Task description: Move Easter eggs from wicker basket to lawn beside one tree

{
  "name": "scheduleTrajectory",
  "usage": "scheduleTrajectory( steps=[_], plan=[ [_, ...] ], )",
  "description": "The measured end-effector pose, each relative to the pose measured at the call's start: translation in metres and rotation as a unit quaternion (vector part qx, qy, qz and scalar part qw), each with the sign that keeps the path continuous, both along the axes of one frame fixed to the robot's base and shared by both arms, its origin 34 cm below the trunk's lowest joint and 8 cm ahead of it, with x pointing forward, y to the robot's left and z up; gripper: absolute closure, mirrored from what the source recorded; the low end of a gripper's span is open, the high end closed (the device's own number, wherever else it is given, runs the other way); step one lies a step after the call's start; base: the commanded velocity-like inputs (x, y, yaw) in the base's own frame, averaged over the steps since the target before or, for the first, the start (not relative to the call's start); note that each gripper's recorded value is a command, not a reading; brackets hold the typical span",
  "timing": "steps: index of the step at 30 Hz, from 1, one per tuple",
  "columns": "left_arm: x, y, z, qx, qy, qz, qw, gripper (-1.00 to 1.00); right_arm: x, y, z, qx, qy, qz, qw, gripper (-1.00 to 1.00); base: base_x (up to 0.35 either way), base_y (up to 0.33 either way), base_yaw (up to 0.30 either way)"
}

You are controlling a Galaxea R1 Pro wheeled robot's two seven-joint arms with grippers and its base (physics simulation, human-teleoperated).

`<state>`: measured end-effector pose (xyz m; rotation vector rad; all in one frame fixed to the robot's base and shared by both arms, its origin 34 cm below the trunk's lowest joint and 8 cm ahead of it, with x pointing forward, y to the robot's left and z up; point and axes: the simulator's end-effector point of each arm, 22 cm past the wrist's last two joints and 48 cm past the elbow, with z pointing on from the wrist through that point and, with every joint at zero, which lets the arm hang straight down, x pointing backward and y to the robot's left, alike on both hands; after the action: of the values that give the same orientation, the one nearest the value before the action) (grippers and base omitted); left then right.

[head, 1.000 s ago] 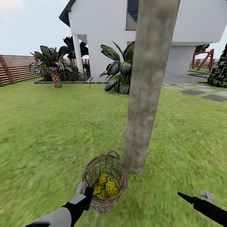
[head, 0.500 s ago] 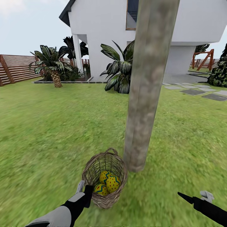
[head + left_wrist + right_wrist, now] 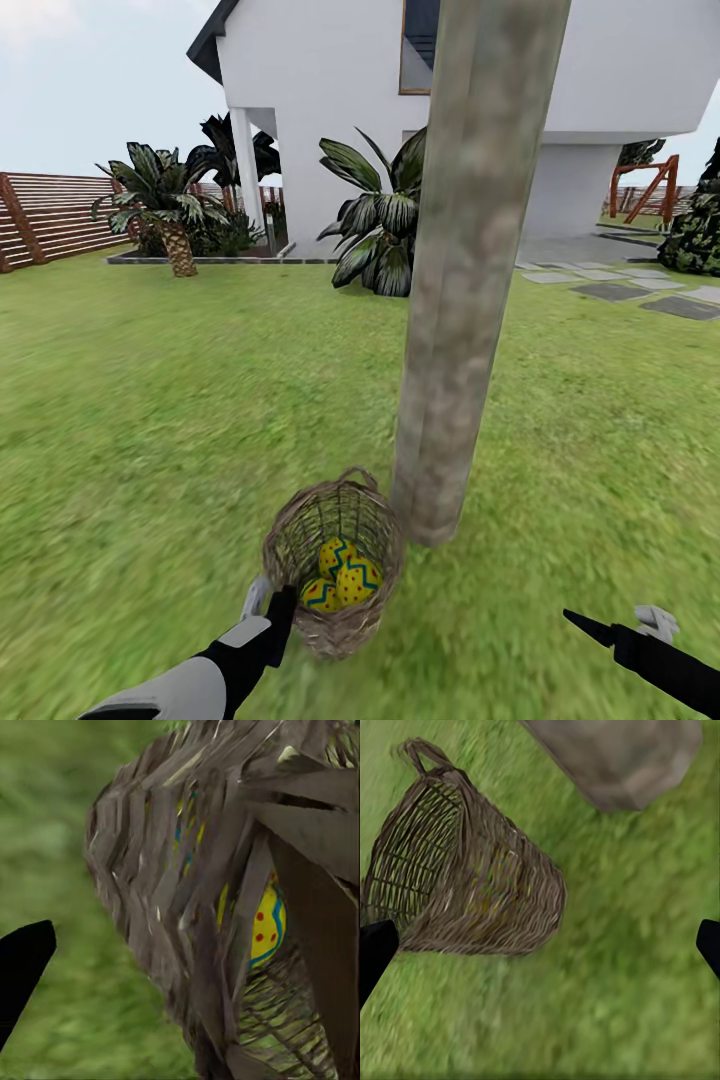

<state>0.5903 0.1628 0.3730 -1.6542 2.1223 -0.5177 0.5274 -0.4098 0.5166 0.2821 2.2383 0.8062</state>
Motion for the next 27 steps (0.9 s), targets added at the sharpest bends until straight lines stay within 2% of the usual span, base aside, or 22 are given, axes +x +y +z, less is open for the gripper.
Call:
scheduleTrajectory(
  steps=[11, 13, 16, 27],
  plan=[
    [0.0, 0.002, 0.0, 0.001, 0.0, 0.002, 1.0, -1.0, 0.0, 0.0, 0.0, 0.0, 0.0, 0.0, 1.0, -1.0, 0.0, 0.0, 0.0],
    [0.003, 0.001, 0.002, -0.002, -0.008, 0.001, 1.0, -1.0, 0.0, 0.0, 0.0, 0.0, 0.0, 0.0, 1.0, -1.0, 0.0, 0.0, 0.0],
    [0.008, 0.002, 0.01, -0.003, -0.018, 0.001, 0.9998, -1.0, 0.001, 0.0, 0.006, 0.0, 0.0, 0.0, 1.0, -1.0, 0.0, 0.0, 0.0],
    [0.013, 0.003, 0.033, -0.003, -0.019, 0.001, 0.9998, -1.0, 0.005, 0.001, 0.028, 0.001, 0.001, 0.0, 1.0, -1.0, 0.0, 0.0, 0.0]
  ],
)
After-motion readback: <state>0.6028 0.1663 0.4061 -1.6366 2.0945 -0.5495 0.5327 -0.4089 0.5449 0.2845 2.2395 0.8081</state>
